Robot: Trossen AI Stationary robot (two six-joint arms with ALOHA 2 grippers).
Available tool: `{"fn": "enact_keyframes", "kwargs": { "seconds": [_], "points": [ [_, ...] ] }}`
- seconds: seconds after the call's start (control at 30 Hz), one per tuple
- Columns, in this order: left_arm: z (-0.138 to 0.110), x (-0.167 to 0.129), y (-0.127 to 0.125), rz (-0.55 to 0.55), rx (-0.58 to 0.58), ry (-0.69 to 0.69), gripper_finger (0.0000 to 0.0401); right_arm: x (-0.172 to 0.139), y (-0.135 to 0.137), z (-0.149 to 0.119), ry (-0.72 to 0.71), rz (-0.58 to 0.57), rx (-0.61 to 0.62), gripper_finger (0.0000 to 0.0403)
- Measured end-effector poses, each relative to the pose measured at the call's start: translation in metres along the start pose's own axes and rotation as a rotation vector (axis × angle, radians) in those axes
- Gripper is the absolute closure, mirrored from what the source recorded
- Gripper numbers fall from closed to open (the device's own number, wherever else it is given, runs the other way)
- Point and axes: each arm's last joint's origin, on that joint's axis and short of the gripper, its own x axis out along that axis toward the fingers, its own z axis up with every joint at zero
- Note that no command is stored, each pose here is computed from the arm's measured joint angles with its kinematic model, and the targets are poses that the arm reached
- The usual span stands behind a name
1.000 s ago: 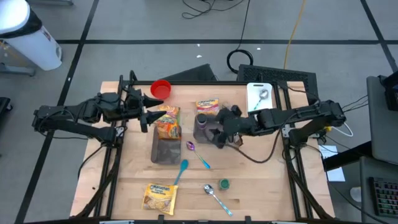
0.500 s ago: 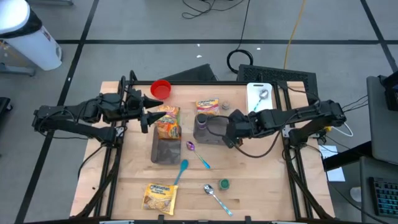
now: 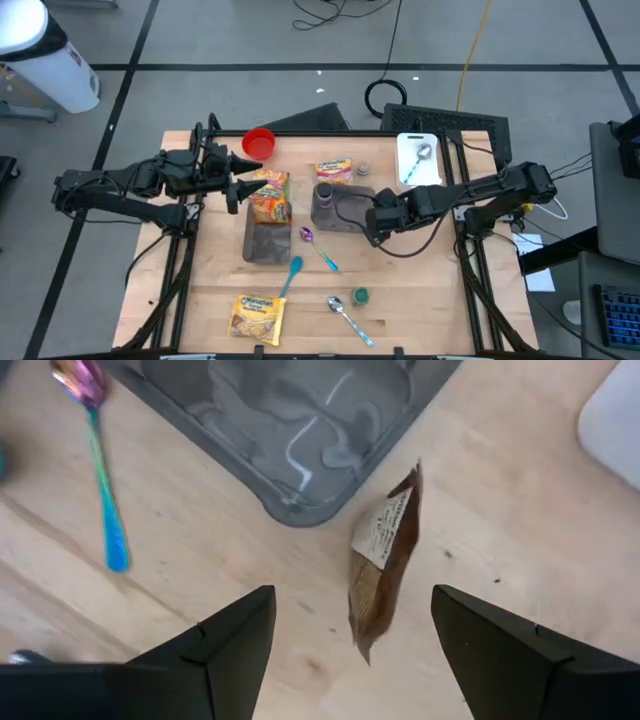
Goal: Pick & Place Food Item
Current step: Put the orange spice bag into the right black bin
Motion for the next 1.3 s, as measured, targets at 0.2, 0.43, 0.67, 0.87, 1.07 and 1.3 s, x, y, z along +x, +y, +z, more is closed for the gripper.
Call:
{"fn": "enact_keyframes", "kwargs": {
  "seconds": [0.2, 0.43, 0.67, 0.87, 1.07, 1.3],
  "points": [
    [0.000, 0.000, 0.000, 0.000, 0.000, 0.000, 0.0123, 0.017, -0.004, -0.006, 0.024, -0.013, 0.047, 0.0138],
    [0.000, 0.000, 0.000, 0.000, 0.000, 0.000, 0.0123, 0.027, -0.008, -0.011, 0.076, -0.022, 0.059, 0.0150],
    [0.000, 0.000, 0.000, 0.000, 0.000, 0.000, 0.0123, 0.028, -0.008, -0.011, 0.075, -0.021, 0.054, 0.0203],
    [-0.002, 0.006, -0.001, 0.008, 0.005, 0.020, 0.0123, 0.028, -0.008, -0.011, 0.075, -0.021, 0.048, 0.0252],
    [-0.007, 0.018, -0.002, 0.015, 0.009, 0.058, 0.0123, 0.028, -0.008, -0.011, 0.073, -0.022, 0.047, 0.0298],
    [-0.012, 0.034, -0.006, -0.007, 0.013, 0.085, 0.0123, 0.028, -0.009, -0.011, 0.074, -0.022, 0.029, 0.0369]
  ]
}}
